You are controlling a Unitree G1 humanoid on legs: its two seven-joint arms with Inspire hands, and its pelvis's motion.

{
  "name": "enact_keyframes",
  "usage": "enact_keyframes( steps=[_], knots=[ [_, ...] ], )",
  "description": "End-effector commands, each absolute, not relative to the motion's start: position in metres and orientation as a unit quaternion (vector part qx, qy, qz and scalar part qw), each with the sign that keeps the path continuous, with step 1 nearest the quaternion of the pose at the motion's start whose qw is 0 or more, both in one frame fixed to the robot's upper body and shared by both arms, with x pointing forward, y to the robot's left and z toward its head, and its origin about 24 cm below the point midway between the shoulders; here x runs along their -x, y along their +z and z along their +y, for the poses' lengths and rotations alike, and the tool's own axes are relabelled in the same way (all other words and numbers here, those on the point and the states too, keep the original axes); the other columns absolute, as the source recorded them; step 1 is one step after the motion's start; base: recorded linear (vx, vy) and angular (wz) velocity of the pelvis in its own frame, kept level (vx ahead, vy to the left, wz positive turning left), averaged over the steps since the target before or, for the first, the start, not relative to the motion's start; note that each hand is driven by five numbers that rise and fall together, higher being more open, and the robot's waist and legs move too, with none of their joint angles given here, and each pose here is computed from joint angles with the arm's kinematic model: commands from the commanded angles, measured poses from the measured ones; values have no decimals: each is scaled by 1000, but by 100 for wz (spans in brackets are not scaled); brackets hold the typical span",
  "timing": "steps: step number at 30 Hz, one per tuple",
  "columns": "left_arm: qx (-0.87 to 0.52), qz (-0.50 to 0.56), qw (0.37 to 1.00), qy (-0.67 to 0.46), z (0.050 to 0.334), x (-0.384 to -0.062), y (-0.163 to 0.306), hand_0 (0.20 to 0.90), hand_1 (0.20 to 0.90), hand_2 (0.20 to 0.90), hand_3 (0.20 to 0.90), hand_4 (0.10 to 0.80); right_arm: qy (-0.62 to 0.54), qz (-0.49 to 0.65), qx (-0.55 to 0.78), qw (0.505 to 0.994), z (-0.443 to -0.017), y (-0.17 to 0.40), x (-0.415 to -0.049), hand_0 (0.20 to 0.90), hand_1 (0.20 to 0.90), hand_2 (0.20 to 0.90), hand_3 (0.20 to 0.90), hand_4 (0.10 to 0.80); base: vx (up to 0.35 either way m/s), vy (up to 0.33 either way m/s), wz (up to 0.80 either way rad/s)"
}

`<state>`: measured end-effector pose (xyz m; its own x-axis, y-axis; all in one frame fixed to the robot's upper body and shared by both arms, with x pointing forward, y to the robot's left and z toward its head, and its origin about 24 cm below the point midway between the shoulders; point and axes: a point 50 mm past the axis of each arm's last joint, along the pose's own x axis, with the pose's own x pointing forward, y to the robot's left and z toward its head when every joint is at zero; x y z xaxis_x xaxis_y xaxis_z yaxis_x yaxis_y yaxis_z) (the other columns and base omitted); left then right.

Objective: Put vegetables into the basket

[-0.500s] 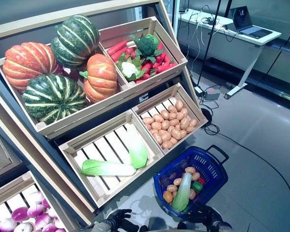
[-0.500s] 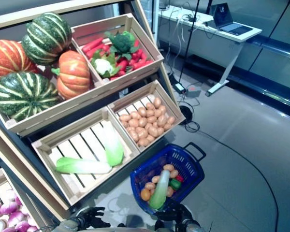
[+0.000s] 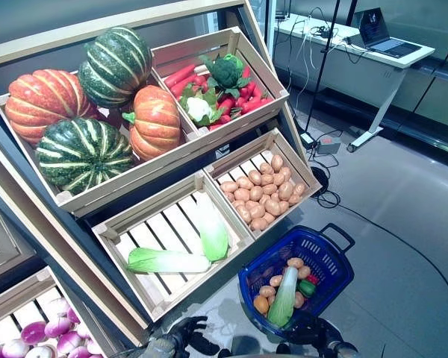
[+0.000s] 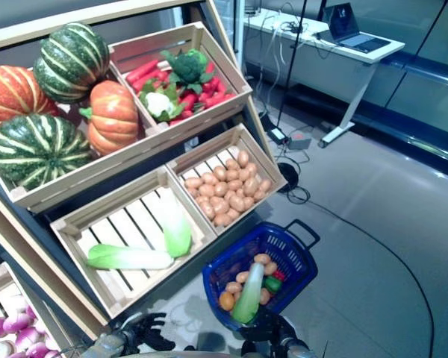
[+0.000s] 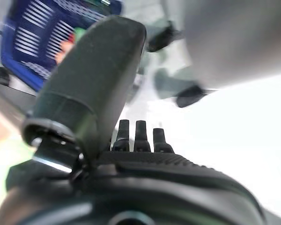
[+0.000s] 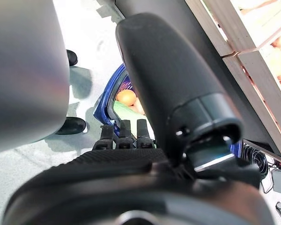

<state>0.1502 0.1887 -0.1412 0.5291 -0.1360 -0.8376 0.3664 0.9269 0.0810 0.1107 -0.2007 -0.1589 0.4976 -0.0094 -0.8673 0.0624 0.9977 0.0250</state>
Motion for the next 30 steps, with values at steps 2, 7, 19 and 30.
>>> enact_keyframes(
  steps=[2, 7, 19, 30],
  knots=[
    [-173, 273, 917, -234, 160, -252, -64, 900, 900, 900, 900, 800, 3, 453, -5, 891, -205, -146, -143, 900, 900, 900, 900, 800, 0, 0, 0],
    [-213, 144, 940, -224, 169, -287, 4, 900, 900, 900, 900, 800, -16, 452, -13, 892, -209, -146, -139, 900, 900, 900, 900, 800, 0, 0, 0],
    [-419, -9, 905, -73, 237, -301, 91, 900, 900, 900, 900, 800, -68, 464, -58, 881, -219, -152, -106, 900, 900, 900, 900, 800, 48, -27, 8],
    [-550, -11, 828, 110, 267, -310, 68, 900, 900, 900, 900, 800, -51, 407, -54, 910, -226, -137, -142, 900, 900, 900, 900, 800, -62, -28, 6]
  ],
)
